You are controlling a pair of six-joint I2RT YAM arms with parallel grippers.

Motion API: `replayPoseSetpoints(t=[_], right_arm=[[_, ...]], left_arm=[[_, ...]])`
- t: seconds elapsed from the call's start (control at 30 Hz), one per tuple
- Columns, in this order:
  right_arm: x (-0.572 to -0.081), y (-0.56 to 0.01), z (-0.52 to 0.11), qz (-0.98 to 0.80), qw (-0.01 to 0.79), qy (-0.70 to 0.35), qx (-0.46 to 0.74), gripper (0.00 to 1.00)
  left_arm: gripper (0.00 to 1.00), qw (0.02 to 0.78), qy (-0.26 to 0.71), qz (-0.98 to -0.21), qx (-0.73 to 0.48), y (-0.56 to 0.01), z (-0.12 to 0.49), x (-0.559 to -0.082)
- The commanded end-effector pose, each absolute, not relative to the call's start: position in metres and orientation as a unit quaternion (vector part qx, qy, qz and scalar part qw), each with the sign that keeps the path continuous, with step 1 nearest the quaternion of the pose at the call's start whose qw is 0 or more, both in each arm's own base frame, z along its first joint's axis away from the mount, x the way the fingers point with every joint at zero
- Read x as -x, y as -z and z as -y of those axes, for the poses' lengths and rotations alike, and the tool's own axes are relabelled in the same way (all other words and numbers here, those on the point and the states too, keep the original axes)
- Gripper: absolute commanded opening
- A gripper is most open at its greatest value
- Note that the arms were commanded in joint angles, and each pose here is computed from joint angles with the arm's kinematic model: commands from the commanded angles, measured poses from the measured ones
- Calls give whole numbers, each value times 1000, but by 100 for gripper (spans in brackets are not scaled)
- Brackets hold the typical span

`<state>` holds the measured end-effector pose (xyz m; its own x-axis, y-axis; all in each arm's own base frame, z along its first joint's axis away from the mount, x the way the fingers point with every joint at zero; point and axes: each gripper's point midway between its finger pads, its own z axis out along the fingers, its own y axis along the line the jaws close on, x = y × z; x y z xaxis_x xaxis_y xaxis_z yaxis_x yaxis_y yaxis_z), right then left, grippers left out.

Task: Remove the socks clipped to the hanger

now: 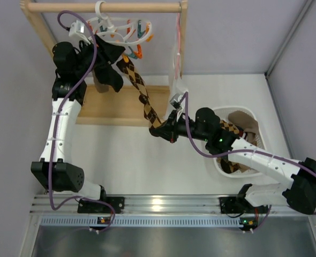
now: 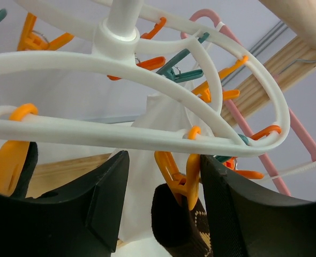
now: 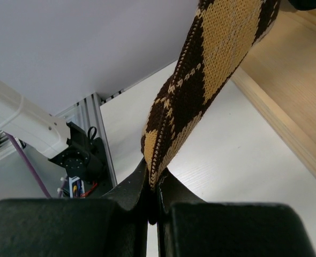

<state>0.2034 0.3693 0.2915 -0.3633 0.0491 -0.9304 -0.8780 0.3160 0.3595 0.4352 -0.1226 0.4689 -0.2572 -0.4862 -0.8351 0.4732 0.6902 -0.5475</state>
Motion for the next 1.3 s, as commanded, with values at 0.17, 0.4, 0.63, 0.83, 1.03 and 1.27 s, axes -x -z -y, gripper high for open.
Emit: replayPoseSetpoints(t=[0.17,0.4,0.63,0.83,1.03,1.27], right_arm=[[-198,-333,-370,-613,496,-519,329,0],[-194,-335,-374,-605,490,-532,334,0],[-192,-332,-376,-605,485,-534,336,0],[-190,-325,-369,-610,487,-528,333,0],[-186,-312,-340,-643,497,-496,305,0],[-190,-289,-273,-720,520,-396,232,0]], left_arm=[[56,636,438,-634,-32,-494,133,-438],[52,623,464,-629,-35,-489,139,-440],[30,620,469,-628,-26,-488,139,-443],[27,620,467,-631,-20,-484,138,-442],[56,617,464,-635,-6,-477,135,-434],[95,630,446,-636,20,-466,125,-407]])
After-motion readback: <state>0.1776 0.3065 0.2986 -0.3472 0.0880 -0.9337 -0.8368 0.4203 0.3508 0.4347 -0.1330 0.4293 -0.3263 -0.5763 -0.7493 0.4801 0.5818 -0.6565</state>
